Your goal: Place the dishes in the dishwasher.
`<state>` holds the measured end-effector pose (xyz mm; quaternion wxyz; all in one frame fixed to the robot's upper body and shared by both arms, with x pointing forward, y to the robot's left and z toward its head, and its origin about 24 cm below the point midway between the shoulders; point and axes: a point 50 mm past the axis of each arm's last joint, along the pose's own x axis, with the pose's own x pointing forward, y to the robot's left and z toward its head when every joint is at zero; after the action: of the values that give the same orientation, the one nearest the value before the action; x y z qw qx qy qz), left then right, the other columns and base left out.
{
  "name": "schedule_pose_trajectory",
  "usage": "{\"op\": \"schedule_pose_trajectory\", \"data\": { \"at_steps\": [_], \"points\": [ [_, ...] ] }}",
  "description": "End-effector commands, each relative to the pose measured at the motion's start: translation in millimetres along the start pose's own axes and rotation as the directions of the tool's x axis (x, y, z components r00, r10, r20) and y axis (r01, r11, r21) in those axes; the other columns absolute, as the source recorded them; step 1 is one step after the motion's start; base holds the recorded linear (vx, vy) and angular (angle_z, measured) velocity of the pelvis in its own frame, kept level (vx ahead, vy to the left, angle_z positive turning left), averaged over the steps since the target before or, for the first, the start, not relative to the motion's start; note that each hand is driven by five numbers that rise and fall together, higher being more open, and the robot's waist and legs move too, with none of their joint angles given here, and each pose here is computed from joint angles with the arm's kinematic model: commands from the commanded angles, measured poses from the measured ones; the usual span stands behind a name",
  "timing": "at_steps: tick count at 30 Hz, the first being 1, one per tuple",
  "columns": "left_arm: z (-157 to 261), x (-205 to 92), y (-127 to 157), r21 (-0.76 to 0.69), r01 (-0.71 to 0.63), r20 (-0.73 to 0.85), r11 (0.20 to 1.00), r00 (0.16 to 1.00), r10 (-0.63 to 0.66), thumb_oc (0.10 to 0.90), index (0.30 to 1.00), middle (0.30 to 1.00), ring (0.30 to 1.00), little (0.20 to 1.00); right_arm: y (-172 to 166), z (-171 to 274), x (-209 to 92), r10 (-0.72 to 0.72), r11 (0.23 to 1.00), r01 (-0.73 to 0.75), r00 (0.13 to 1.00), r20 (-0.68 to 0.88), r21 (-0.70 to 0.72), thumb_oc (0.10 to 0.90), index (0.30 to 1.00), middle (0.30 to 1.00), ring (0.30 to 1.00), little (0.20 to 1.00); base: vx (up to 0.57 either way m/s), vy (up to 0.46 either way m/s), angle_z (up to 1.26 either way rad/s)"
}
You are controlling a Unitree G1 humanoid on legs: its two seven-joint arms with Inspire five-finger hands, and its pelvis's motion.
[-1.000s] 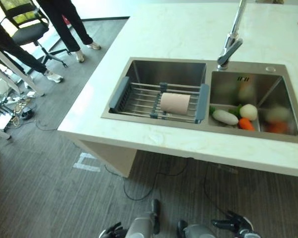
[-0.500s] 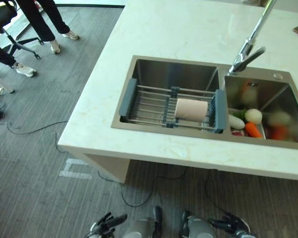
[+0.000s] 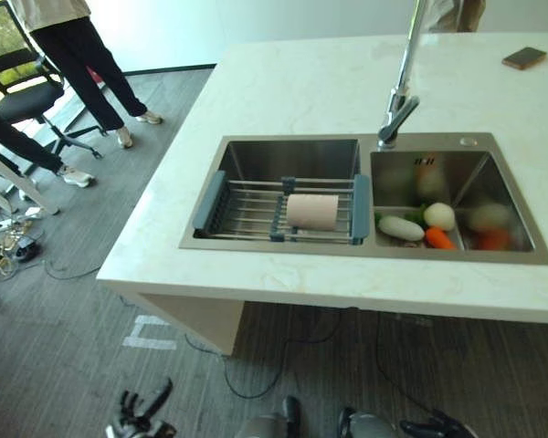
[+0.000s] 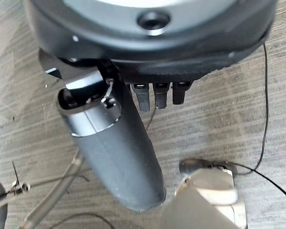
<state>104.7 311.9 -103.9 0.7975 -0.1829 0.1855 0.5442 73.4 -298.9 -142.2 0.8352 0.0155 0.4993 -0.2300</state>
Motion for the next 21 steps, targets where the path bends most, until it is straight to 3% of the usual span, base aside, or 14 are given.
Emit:
{"op": "schedule_pose_trajectory", "data": {
  "at_steps": [1, 4, 5, 6, 11, 12, 16, 19, 21],
  "points": [
    [112.4, 21.5, 3.1, -0.006, -0.135, 0.515, 0.991, 0.849, 0.119, 0.8, 0.9, 0.9, 0.9, 0.9, -1.0, 18.7, 2.9, -0.013, 0.997, 0.007, 0.997, 0.078, 0.076, 0.8, 0.9, 0.9, 0.9, 0.9, 0.0, 0.0, 0.0],
    [158.2, 19.0, 0.4, -0.037, -0.162, 0.672, 0.986, 0.726, 0.144, 0.8, 0.9, 0.9, 0.9, 0.9, -0.4, 17.9, 2.6, -0.016, 0.997, 0.01, 0.997, 0.08, 0.073, 0.8, 0.9, 0.9, 0.9, 0.9, 0.0, -0.008, 0.07],
    [219.9, 7.7, -7.4, -0.048, -0.142, 0.837, 0.989, 0.534, 0.117, 0.8, 0.9, 0.9, 0.9, 0.9, 2.2, 17.0, 2.4, -0.02, 0.998, 0.015, 0.997, 0.08, 0.068, 0.8, 0.9, 0.9, 0.9, 0.9, 0.01, -0.021, 0.1],
    [257.7, -6.2, -18.8, -0.016, -0.107, 0.918, 0.994, 0.392, 0.057, 0.8, 0.9, 0.9, 0.9, 0.9, 4.4, 15.9, 2.3, -0.021, 0.997, 0.015, 0.997, 0.078, 0.07, 0.8, 0.9, 0.9, 0.9, 0.9, 0.02, -0.026, 0.1],
    [327.5, -66.4, -69.4, 0.219, 0.051, 0.976, 0.974, -0.024, -0.218, 0.8, 0.9, 0.9, 0.9, 0.9, 9.1, 12.9, 2.1, -0.015, 0.997, 0.01, 0.998, 0.063, 0.071, 0.8, 0.9, 0.9, 0.9, 0.9, 0.02, -0.026, 0.02],
    [339.6, -94.0, -92.0, 0.352, 0.108, 0.928, 0.93, -0.17, -0.332, 0.8, 0.9, 0.9, 0.9, 0.9, 10.1, 10.6, 1.8, -0.011, 0.997, 0.007, 0.999, 0.054, 0.071, 0.8, 0.9, 0.9, 0.9, 0.9, 0.02, -0.041, -0.03],
    [347.5, -151.3, -141.4, 0.637, 0.147, 0.74, 0.757, -0.391, -0.547, 0.8, 0.9, 0.9, 0.9, 0.9, 10.4, 7.4, 1.7, 0.004, 0.998, -0.007, 0.999, 0.036, 0.069, 0.8, 0.9, 0.9, 0.9, 0.9, 0.02, -0.04, -0.13],
    [345.5, -175.8, -167.9, 0.78, 0.087, 0.58, 0.62, -0.471, -0.664, 0.8, 0.9, 0.9, 0.9, 0.9, 7.6, 7.3, 2.0, 0.007, 0.998, -0.009, 1.0, 0.023, 0.065, 0.8, 0.9, 0.9, 0.9, 0.9, 0.02, -0.031, -0.33],
    [346.4, -184.0, -180.8, 0.827, 0.061, 0.516, 0.558, -0.478, -0.711, 0.8, 0.9, 0.9, 0.9, 0.9, 5.3, 8.1, 2.3, 0.004, 0.998, -0.005, 1.0, 0.017, 0.068, 0.8, 0.9, 0.9, 0.9, 0.9, 0.02, -0.03, -0.25]
  ]
}}
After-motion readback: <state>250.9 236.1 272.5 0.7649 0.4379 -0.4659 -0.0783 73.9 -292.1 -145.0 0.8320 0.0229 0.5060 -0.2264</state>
